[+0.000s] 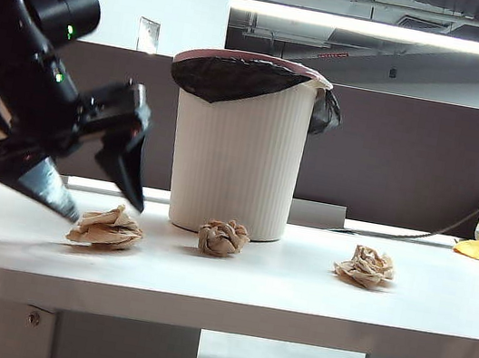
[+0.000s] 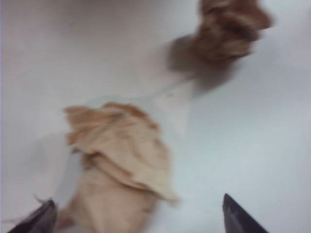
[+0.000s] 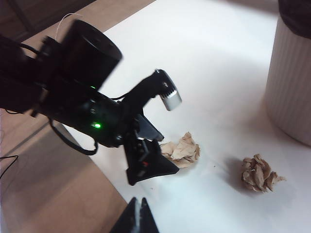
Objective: Pick up all the trash on the table and put it in the trash can.
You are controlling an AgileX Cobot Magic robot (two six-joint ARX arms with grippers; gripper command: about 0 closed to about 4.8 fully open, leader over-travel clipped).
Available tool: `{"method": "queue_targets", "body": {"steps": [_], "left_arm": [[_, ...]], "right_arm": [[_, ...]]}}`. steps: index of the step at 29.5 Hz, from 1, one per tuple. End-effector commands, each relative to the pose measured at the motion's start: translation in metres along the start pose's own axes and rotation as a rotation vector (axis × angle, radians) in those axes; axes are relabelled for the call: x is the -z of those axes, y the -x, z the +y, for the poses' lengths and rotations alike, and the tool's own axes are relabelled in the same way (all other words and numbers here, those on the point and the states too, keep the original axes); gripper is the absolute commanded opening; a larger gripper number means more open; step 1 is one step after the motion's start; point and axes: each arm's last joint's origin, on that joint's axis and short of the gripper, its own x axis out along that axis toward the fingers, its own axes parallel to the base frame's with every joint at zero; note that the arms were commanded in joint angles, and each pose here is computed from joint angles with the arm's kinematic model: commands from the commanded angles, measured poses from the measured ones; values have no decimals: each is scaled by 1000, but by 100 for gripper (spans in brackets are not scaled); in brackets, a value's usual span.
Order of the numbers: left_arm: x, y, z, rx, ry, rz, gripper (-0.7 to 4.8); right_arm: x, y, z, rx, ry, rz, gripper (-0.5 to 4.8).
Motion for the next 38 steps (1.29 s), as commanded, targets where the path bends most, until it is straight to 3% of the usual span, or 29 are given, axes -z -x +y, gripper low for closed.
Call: {"method": "queue_targets", "body": {"steps": [1,9,10,11,12,13,17,21,25,26,31,38], "left_arm": [[-2,-9,5,-89,-8,-31,479],[2,-24,8,-52,-5,-15,479],[0,-24,8,-50,-7,-28,410],[0,-24,8,-45,-1,-31,291],[-1,-24,6,2,4,-33,-25],[-1,-24,6,17,2,-35,12],[-5,-22,2,124,12,-58,-6],[-27,6,-9,160,26,-182,-6],[-85,68,-31,197,-58,-440,-6],[-111,95,-42,211,-77,-547,-6],[-166,150,-65,205,-144,-767,-6],[-217,156,-70,114,-109,-810,-6]], "right_arm": [[-3,2,2,-13,7,-20,-4],[-3,2,1,-13,7,-21,-4],[-3,2,1,-13,8,-21,-4],[-3,2,1,-13,8,-21,-4],[-3,2,1,-8,9,-23,-4],[-4,2,1,-2,11,-25,-4],[-15,11,-9,33,5,-65,-4],[-38,37,-17,82,8,-172,-4],[-57,63,-22,134,66,-265,-4],[-64,70,-21,154,82,-294,-4],[-84,84,-17,223,151,-365,-4],[-113,105,-10,229,180,-468,-4]]}}
